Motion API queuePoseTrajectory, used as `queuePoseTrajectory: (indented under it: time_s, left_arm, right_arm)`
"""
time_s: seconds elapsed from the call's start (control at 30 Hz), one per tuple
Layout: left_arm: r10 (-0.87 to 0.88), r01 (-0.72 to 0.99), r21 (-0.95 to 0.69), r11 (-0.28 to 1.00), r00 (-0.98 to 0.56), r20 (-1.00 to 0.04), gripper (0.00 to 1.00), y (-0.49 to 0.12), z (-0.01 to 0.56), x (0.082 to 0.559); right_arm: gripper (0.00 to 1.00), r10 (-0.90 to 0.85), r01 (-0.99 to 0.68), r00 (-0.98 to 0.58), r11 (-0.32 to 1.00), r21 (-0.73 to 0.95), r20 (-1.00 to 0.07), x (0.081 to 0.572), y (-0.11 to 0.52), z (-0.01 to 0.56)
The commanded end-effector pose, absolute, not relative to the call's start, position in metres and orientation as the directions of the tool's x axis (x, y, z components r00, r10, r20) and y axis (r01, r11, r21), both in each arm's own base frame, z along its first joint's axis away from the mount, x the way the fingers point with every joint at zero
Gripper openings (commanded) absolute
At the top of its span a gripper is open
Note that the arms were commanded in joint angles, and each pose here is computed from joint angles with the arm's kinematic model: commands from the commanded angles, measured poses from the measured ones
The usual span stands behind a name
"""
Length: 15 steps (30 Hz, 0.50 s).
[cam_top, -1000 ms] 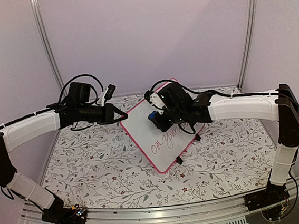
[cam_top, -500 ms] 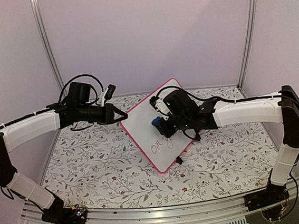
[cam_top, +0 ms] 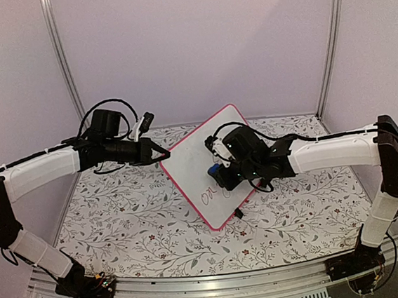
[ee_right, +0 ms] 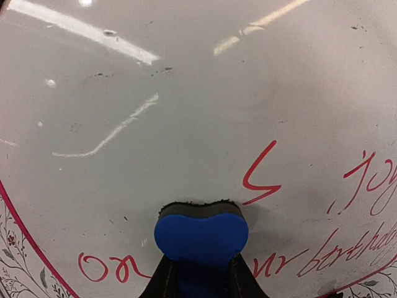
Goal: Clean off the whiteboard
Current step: Erase the whiteboard at the center of the board.
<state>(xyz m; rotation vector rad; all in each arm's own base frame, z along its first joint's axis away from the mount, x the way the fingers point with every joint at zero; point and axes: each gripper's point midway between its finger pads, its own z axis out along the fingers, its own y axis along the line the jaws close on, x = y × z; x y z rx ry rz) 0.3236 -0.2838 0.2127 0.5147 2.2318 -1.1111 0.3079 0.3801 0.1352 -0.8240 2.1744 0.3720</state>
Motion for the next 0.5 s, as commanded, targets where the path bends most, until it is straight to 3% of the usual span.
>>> queuePoseTrajectory:
  time_s: [0.0,0.23,0.47]
  left_arm:
    - [0.102,0.632,-0.563,0.532,-0.708,-0.698,0.0,-0.289,0.225,0.316]
    - [0.102,0.633,-0.564,0.53,-0.708,-0.699,0.0,-0.289,0.226,0.315]
    - [0.102,0.632,-0.562,0.533,-0.707,-0.699,0.0,-0.288,0.226,0.316]
  right_arm:
    - [0.0,-0.512,-0.665,-0.579,0.747,0.004,-0.634,0.288,0.358,0.096]
    - [0.0,-0.509,-0.658,-0.574,0.753,-0.008,-0.642,0.29,0.356,0.101]
    - [0.0,-0.487,-0.639,-0.505,0.766,-0.071,-0.712,0.313,0.363,0.143]
